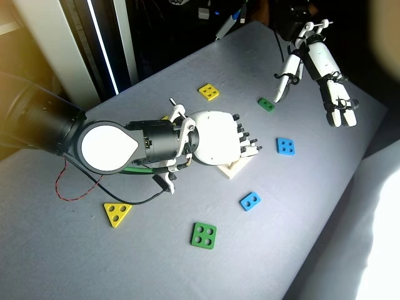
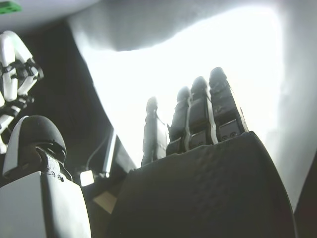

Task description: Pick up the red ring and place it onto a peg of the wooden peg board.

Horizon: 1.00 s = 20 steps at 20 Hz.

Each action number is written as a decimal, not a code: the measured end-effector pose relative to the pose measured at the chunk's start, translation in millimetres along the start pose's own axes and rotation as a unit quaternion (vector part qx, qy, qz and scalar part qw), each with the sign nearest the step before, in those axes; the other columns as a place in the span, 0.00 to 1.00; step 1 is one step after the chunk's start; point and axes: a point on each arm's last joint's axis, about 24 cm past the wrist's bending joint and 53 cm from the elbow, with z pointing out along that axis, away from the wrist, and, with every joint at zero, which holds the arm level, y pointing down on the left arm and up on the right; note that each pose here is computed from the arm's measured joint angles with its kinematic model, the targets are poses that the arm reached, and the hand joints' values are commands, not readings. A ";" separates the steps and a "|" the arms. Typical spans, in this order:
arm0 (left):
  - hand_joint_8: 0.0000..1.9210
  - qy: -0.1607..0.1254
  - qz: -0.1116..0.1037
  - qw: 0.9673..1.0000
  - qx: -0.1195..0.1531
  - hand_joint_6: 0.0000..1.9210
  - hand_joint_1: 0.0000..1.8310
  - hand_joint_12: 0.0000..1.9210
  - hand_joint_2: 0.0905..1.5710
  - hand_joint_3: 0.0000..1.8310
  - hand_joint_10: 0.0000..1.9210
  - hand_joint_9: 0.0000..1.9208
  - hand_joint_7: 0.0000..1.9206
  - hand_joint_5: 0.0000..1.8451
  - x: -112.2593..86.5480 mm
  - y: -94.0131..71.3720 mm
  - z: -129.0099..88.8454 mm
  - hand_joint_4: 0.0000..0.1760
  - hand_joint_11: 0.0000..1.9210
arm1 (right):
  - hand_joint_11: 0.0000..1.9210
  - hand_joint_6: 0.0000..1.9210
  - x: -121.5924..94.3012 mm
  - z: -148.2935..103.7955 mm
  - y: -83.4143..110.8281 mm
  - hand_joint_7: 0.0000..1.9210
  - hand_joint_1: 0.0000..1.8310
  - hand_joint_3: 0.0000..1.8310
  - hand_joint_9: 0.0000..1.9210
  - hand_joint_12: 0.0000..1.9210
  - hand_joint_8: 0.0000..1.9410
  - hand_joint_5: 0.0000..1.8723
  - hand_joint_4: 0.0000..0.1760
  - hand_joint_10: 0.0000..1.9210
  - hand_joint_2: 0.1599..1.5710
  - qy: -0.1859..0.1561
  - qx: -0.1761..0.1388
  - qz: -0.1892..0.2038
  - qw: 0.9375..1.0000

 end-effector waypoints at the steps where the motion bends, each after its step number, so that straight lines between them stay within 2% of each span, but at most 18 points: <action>1: 0.00 0.000 0.000 1.000 0.001 0.00 0.26 0.00 0.63 0.00 0.00 0.00 0.00 0.06 -0.2 -0.3 0.0 0.94 0.00 | 0.00 0.58 0.8 -0.4 -1.2 0.29 0.60 0.00 0.16 0.44 0.00 0.49 0.00 0.00 0.70 0.000 0.001 0.003 1.000; 3: 0.00 -0.001 0.000 1.000 0.001 0.00 0.26 0.00 0.63 0.00 0.00 0.00 0.00 0.06 -0.3 -0.3 0.1 0.89 0.00 | 0.00 0.58 0.5 -0.6 -1.6 0.29 0.59 0.00 0.16 0.43 0.00 0.48 0.00 0.00 0.70 0.000 0.001 0.003 1.000; 4: 0.00 0.000 0.000 1.000 0.001 0.00 0.26 0.00 0.63 0.00 0.00 0.00 0.00 0.06 -0.2 -1.0 0.6 0.89 0.00 | 0.00 0.58 0.5 -0.6 -1.7 0.28 0.59 0.00 0.15 0.42 0.00 0.48 0.00 0.00 0.70 0.000 0.001 0.003 1.000; 5: 0.00 -0.002 -0.001 1.000 0.003 0.00 0.26 0.00 0.63 0.00 0.00 0.00 0.00 0.06 -0.9 -2.2 1.0 0.92 0.00 | 0.00 0.58 0.5 -0.6 -1.7 0.28 0.59 0.00 0.15 0.42 0.00 0.48 0.00 0.00 0.70 0.000 0.001 0.003 1.000; 6: 0.00 -0.003 -0.002 1.000 0.004 0.00 0.27 0.00 0.64 0.00 0.00 0.00 0.00 0.06 -1.5 -3.1 1.4 0.90 0.00 | 0.00 0.58 0.7 -0.3 -1.5 0.28 0.59 0.00 0.15 0.42 0.00 0.48 0.00 0.00 0.70 0.000 0.001 0.003 1.000; 8: 0.00 -0.002 -0.001 1.000 0.004 0.00 0.26 0.00 0.64 0.00 0.00 0.00 0.00 0.06 -1.0 -3.2 1.5 0.91 0.00 | 0.00 0.59 1.1 0.1 -1.3 0.28 0.59 0.00 0.15 0.39 0.00 0.48 0.00 0.00 0.70 0.000 0.001 0.003 1.000; 10: 0.00 -0.002 -0.001 1.000 0.004 0.00 0.27 0.00 0.64 0.00 0.00 0.00 0.00 0.06 -1.3 -3.3 1.4 0.86 0.00 | 0.00 0.59 0.7 -0.2 -2.0 0.28 0.59 0.00 0.15 0.38 0.00 0.48 0.00 0.00 0.71 0.000 0.002 0.004 1.000; 12: 0.00 -0.002 -0.001 1.000 0.004 0.00 0.27 0.00 0.64 0.00 0.00 0.00 0.00 0.06 -1.0 -3.1 1.5 0.86 0.00 | 0.00 0.60 1.7 -0.3 -2.7 0.28 0.58 0.00 0.15 0.36 0.00 0.47 0.00 0.00 0.71 0.000 0.002 0.008 1.000; 15: 0.00 -0.002 -0.001 1.000 0.004 0.00 0.27 0.00 0.63 0.00 0.00 0.00 0.00 0.06 -1.2 -3.2 1.4 0.94 0.00 | 0.00 0.60 3.2 0.3 -2.6 0.28 0.59 0.00 0.15 0.36 0.00 0.47 0.00 0.00 0.71 0.001 0.001 0.011 1.000; 17: 0.00 -0.002 -0.001 1.000 0.004 0.00 0.26 0.00 0.63 0.00 0.00 0.00 0.00 0.06 -1.3 -3.2 1.4 0.93 0.00 | 0.00 0.60 3.6 0.2 -2.8 0.29 0.59 0.00 0.15 0.36 0.00 0.47 0.00 0.00 0.71 0.002 0.001 0.013 1.000; 18: 0.00 -0.002 -0.001 1.000 0.004 0.00 0.26 0.00 0.63 0.00 0.00 0.00 0.00 0.06 -1.3 -3.2 1.4 0.99 0.00 | 0.00 0.62 4.8 -0.1 -3.7 0.28 0.57 0.00 0.15 0.37 0.00 0.46 0.00 0.00 0.72 0.002 0.002 0.014 1.000; 19: 0.00 -0.002 -0.001 1.000 0.004 0.00 0.27 0.00 0.63 0.00 0.00 0.00 0.00 0.07 -1.2 -3.3 1.4 0.98 0.00 | 0.00 0.64 5.1 -0.3 -3.9 0.27 0.56 0.00 0.15 0.39 0.00 0.44 0.11 0.00 0.73 0.002 0.001 0.018 1.000; 20: 0.00 -0.002 -0.001 1.000 0.004 0.00 0.27 0.00 0.63 0.00 0.00 0.00 0.00 0.07 -1.2 -3.1 1.4 1.00 0.00 | 0.00 0.67 5.0 -0.3 -3.8 0.25 0.53 0.00 0.14 0.43 0.00 0.41 0.54 0.00 0.74 0.001 0.001 0.018 1.000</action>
